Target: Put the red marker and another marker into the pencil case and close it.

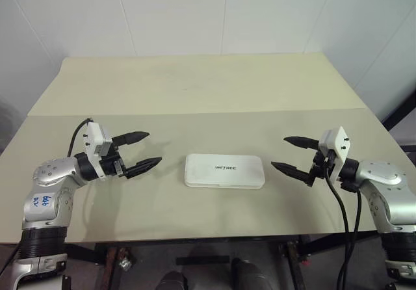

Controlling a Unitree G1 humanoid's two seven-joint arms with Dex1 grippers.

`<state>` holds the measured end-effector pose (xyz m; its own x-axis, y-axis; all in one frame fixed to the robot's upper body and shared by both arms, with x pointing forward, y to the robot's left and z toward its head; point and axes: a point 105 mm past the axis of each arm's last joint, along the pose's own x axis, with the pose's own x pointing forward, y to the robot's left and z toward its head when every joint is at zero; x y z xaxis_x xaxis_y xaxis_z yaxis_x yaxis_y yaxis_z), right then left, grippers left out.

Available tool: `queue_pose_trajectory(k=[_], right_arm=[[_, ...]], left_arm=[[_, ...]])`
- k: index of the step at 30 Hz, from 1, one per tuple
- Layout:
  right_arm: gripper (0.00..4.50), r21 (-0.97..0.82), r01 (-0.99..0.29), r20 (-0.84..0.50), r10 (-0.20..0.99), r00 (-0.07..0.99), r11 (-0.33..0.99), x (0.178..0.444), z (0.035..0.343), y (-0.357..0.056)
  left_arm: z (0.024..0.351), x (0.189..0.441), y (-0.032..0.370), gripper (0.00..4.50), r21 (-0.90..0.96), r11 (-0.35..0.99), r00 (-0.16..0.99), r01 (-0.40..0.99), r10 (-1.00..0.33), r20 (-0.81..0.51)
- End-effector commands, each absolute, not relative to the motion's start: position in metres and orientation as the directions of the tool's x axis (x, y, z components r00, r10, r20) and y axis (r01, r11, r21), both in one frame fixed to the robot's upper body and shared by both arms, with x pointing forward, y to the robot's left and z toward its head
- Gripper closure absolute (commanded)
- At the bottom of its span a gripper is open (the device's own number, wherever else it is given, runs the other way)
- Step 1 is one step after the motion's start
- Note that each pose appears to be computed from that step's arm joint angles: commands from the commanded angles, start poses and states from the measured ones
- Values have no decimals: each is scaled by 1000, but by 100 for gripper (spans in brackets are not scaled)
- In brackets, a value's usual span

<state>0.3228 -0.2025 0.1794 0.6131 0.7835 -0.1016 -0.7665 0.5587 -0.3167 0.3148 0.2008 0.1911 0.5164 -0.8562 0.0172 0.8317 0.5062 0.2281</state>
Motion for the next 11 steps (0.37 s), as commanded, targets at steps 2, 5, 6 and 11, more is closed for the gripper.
queue_pose_trajectory(k=[2,5,6,11], right_arm=[[0,-412,-737,-89,782,617,536,326,203,-213],[0,-424,-732,-100,776,623,533,330,202,-218],[0,-425,-729,-98,773,627,537,331,203,-220],[0,-430,-726,-94,774,627,536,334,205,-219]], left_arm=[[205,314,192,4,252,461,471,851,-882,23],[202,314,191,4,253,455,470,854,-883,1],[201,313,190,4,254,453,470,855,-883,-7],[200,310,194,4,254,463,481,849,-876,-13]])
